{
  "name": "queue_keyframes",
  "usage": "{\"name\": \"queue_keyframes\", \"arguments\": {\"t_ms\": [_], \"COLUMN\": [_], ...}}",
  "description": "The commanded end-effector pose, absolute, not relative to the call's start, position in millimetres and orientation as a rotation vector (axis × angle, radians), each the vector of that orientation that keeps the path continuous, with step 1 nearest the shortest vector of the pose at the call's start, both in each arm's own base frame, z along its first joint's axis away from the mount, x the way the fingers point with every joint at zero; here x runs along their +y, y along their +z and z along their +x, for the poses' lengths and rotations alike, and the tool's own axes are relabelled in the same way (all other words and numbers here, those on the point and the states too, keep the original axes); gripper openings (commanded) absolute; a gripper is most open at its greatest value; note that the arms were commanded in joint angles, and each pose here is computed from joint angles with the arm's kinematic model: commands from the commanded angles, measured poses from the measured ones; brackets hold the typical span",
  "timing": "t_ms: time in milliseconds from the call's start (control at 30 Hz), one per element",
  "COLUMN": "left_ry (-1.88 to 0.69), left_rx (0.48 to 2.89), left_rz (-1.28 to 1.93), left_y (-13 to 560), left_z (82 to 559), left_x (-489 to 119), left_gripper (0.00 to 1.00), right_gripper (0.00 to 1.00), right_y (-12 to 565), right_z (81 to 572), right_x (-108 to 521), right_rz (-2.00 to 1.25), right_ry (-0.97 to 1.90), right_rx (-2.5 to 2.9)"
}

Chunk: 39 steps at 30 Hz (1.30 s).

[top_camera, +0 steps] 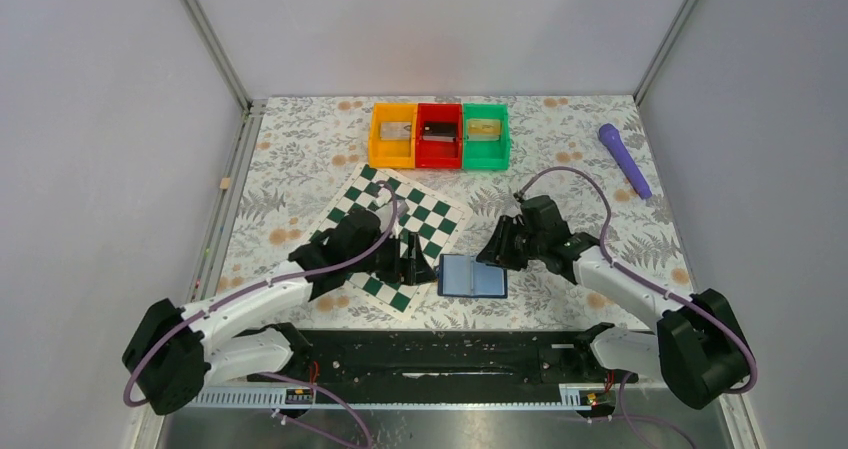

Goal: Take the credit cards out of the card holder
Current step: Remove the credit card from the card holder.

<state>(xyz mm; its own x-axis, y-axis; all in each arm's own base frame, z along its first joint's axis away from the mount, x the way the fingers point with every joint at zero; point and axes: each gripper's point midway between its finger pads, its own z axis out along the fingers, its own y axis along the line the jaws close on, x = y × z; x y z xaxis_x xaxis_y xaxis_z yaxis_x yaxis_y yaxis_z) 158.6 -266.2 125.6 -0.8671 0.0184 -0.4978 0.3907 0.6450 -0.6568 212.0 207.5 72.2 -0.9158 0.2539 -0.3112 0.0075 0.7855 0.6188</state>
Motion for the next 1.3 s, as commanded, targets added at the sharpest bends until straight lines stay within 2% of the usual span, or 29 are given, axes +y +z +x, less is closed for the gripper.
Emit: {"name": "queue_keyframes", "arguments": {"t_ms": [0, 433, 800, 1067, 1267], "left_ry": [-1.194, -1.04, -0.969, -0.965, -1.008], "left_rx": [2.345, 2.38, 2.391, 2.405, 2.384], "left_rz": [0.368, 0.32, 0.352, 0.405, 0.429], "left_y": [134, 115, 100, 88, 85], "left_z": [163, 174, 172, 170, 174], "left_x": [-293, -291, -290, -317, -337], "left_gripper": [0.76, 0.74, 0.74, 0.73, 0.71], "right_gripper": [0.38, 0.39, 0.4, 0.41, 0.44], "right_y": [83, 44, -10, -3, 26], "right_z": [217, 213, 161, 152, 161], "right_x": [232, 256, 187, 172, 187], "right_rz": [0.155, 0.13, 0.341, 0.425, 0.298], "right_ry": [1.002, 0.951, 0.579, 0.595, 0.74], "right_rx": [2.52, 2.63, 2.799, 2.718, 2.62]}}
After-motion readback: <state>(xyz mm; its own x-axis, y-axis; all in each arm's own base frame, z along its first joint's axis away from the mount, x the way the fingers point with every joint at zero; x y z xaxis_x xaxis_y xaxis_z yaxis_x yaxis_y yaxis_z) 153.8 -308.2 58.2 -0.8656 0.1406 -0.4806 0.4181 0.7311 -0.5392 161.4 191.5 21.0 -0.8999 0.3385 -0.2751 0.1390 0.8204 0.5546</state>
